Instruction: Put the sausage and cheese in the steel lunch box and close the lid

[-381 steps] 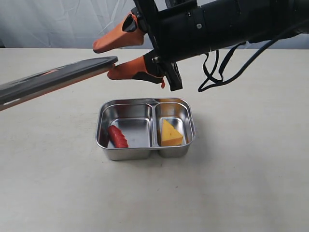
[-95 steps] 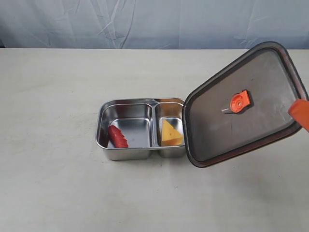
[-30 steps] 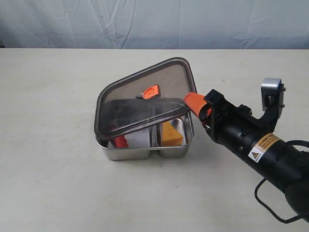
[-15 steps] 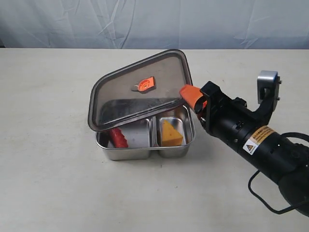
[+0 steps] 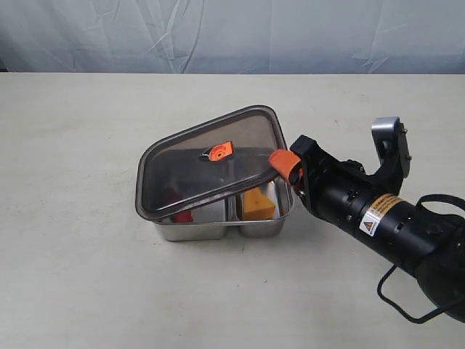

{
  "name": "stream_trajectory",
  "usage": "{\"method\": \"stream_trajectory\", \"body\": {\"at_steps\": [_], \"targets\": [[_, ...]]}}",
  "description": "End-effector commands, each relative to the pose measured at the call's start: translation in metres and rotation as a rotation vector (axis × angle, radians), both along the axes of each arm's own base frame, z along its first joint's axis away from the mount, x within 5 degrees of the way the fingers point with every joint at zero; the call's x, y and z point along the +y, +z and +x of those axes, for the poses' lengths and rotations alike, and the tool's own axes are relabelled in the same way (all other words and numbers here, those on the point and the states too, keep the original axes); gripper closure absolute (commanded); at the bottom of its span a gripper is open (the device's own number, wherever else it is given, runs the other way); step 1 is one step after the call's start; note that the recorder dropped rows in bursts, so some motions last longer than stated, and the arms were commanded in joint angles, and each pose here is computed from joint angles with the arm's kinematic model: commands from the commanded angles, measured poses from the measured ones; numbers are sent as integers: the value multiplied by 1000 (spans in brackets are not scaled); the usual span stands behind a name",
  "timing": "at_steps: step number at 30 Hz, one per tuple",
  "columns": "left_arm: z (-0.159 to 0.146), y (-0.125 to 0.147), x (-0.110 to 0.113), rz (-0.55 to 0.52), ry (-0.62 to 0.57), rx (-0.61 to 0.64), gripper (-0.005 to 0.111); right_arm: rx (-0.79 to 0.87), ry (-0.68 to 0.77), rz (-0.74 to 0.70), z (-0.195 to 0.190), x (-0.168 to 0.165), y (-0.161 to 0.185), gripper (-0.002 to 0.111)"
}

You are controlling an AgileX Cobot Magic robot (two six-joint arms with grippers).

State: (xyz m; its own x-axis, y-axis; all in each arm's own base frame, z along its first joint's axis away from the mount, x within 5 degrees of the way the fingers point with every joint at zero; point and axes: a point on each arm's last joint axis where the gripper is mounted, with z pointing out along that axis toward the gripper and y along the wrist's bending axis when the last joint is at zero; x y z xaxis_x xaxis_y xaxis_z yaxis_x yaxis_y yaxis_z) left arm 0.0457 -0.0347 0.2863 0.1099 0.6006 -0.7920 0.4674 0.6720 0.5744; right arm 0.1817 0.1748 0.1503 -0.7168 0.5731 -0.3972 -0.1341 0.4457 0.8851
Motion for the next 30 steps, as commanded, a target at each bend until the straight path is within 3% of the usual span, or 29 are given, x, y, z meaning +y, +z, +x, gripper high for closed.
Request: {"method": "stream_trajectory", "body": {"at_steps": [1, 30], "targets": [[-2, 2, 0, -22, -5, -8, 43, 4, 3, -30, 0, 1, -2, 109], [0, 5, 1, -32, 15, -38, 43, 165, 54, -238, -9, -4, -24, 109]]}}
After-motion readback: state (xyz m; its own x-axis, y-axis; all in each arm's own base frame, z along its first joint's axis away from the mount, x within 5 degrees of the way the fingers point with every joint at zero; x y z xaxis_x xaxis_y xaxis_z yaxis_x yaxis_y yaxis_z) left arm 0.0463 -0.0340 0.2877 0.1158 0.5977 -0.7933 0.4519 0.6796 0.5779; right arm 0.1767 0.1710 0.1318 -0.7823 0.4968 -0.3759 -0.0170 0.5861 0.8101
